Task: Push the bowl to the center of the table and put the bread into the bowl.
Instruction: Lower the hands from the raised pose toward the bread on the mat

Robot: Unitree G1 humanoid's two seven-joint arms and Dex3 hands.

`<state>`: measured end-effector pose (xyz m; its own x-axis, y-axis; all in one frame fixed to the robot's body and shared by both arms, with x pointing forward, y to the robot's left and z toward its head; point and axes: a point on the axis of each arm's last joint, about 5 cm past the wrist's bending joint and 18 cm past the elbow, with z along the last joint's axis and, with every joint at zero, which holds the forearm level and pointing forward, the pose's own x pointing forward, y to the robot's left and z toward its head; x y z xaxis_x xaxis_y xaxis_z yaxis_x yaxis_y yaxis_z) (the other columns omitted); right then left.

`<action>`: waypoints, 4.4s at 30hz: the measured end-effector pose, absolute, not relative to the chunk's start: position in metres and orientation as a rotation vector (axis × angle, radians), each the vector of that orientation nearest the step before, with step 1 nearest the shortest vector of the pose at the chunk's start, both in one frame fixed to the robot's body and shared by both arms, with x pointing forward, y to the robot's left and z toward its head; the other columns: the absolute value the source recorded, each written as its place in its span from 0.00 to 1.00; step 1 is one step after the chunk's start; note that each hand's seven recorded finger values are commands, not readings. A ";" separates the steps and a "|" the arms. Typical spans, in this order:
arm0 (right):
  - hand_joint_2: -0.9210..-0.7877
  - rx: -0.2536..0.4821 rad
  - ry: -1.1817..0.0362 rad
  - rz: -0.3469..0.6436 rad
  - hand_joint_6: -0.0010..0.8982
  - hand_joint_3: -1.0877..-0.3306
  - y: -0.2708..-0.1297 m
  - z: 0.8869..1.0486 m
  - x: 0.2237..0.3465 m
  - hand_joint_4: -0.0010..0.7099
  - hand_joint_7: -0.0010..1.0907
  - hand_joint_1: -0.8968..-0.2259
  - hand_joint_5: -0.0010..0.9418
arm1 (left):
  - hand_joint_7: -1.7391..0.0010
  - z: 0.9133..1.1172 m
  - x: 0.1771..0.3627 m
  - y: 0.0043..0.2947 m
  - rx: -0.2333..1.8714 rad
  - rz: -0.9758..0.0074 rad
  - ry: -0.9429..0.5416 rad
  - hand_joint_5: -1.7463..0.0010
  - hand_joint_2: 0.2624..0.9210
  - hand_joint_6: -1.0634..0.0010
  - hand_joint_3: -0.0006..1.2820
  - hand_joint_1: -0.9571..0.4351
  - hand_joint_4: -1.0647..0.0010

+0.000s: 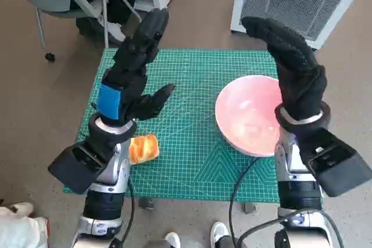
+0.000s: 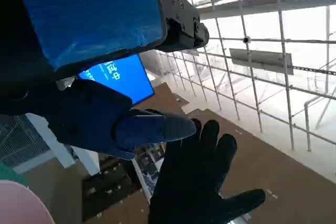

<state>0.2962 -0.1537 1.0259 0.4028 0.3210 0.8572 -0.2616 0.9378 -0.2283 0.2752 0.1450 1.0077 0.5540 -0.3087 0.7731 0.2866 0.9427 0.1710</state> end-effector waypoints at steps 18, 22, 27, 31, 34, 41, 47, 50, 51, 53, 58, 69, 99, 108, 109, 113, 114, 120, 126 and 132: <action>0.00 -0.057 -1.089 0.359 0.00 0.41 -0.154 1.027 0.296 0.38 0.57 0.56 0.00 | 0.99 1.011 0.278 0.147 0.046 -0.341 -0.937 0.99 1.00 0.62 0.27 0.25 0.75; 0.00 -0.059 -1.090 0.357 0.00 0.40 -0.154 1.027 0.296 0.38 0.57 0.56 0.00 | 0.99 1.011 0.278 0.147 0.048 -0.336 -0.938 0.99 1.00 0.62 0.27 0.26 0.74; 0.00 -0.069 -1.094 0.350 0.00 0.36 -0.157 1.027 0.295 0.36 0.56 0.57 0.00 | 0.99 1.011 0.277 0.147 0.052 -0.330 -0.944 0.99 1.00 0.62 0.27 0.26 0.74; 0.00 -0.071 -1.093 0.320 0.00 0.32 -0.167 1.026 0.293 0.34 0.54 0.59 0.00 | 0.99 1.011 0.277 0.147 0.056 -0.327 -0.946 0.99 1.00 0.62 0.27 0.26 0.74; 0.00 -0.081 -1.086 0.288 0.00 0.31 -0.178 1.025 0.293 0.33 0.52 0.60 0.00 | 0.99 1.011 0.277 0.147 0.056 -0.326 -0.948 0.99 1.00 0.62 0.27 0.26 0.74; 0.00 -0.095 -1.026 0.107 0.00 0.35 -0.209 1.010 0.292 0.35 0.52 0.58 0.01 | 0.99 1.011 0.277 0.147 0.050 -0.327 -0.948 0.99 1.00 0.62 0.27 0.26 0.74; 0.00 -0.082 -0.913 -0.084 0.00 0.36 -0.231 0.988 0.290 0.36 0.53 0.59 0.01 | 0.99 1.011 0.277 0.148 0.043 -0.330 -0.949 0.99 1.00 0.61 0.27 0.26 0.73; 0.00 -0.080 -0.863 -0.148 0.00 0.34 -0.238 0.978 0.290 0.36 0.52 0.61 0.02 | 0.99 1.010 0.277 0.148 0.042 -0.332 -0.947 0.99 1.00 0.61 0.27 0.26 0.73; 0.00 -0.078 -0.845 -0.169 0.00 0.34 -0.241 0.974 0.289 0.36 0.51 0.61 0.02 | 0.99 1.010 0.277 0.148 0.041 -0.333 -0.947 0.99 1.00 0.61 0.27 0.26 0.73; 0.00 -0.081 -0.805 -0.205 0.00 0.32 -0.246 0.967 0.288 0.36 0.50 0.62 0.02 | 0.99 1.010 0.277 0.148 0.039 -0.334 -0.947 1.00 1.00 0.61 0.27 0.26 0.74; 0.00 -0.081 -0.702 -0.272 0.00 0.29 -0.256 0.949 0.285 0.32 0.48 0.64 0.00 | 0.99 1.009 0.277 0.148 0.035 -0.331 -0.943 1.00 1.00 0.61 0.27 0.26 0.74; 0.00 -0.027 -0.471 -0.361 0.00 0.20 -0.255 0.910 0.279 0.30 0.46 0.68 0.00 | 0.99 1.006 0.276 0.150 0.033 -0.323 -0.933 1.00 1.00 0.61 0.27 0.25 0.74; 0.00 0.309 -0.122 -0.185 0.09 0.28 -0.190 0.893 0.308 0.32 0.49 0.50 0.00 | 0.99 1.008 0.268 0.163 0.078 -0.302 -0.926 1.00 1.00 0.60 0.29 0.25 0.73; 0.00 0.370 -0.156 -0.126 0.10 0.31 -0.171 0.907 0.320 0.31 0.51 0.49 0.00 | 0.99 1.006 0.262 0.168 0.079 -0.271 -0.903 1.00 1.00 0.59 0.27 0.25 0.73; 0.00 0.372 -0.160 -0.121 0.10 0.31 -0.169 0.909 0.321 0.31 0.51 0.49 0.00 | 0.99 1.006 0.261 0.169 0.080 -0.267 -0.902 1.00 1.00 0.59 0.27 0.25 0.73; 0.00 0.381 -0.162 -0.099 0.09 0.29 -0.162 0.915 0.326 0.30 0.49 0.53 0.00 | 0.99 1.006 0.258 0.172 0.090 -0.248 -0.898 1.00 1.00 0.59 0.27 0.24 0.73; 0.00 0.382 -0.160 -0.096 0.09 0.29 -0.160 0.917 0.327 0.30 0.48 0.53 0.00 | 0.99 1.005 0.257 0.172 0.091 -0.243 -0.896 1.00 1.00 0.59 0.28 0.24 0.74; 0.00 0.383 -0.143 -0.082 0.11 0.28 -0.149 0.926 0.333 0.29 0.46 0.53 0.00 | 0.99 1.005 0.252 0.176 0.106 -0.225 -0.892 1.00 1.00 0.59 0.28 0.24 0.76; 0.00 0.386 -0.119 -0.062 0.17 0.33 -0.139 0.932 0.337 0.32 0.42 0.51 0.01 | 0.99 1.006 0.249 0.181 0.136 -0.202 -0.895 1.00 1.00 0.59 0.28 0.24 0.76; 0.00 0.379 -0.110 -0.044 0.21 0.34 -0.135 0.937 0.341 0.35 0.38 0.52 0.01 | 0.99 1.005 0.243 0.192 0.179 -0.178 -0.887 1.00 1.00 0.61 0.29 0.24 0.76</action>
<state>0.3406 -0.1349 0.9371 0.9931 -0.0633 0.0991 0.0221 0.9281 0.3716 0.2425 0.1916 1.0049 0.6191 -0.2275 0.7517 0.0794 0.9703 0.2283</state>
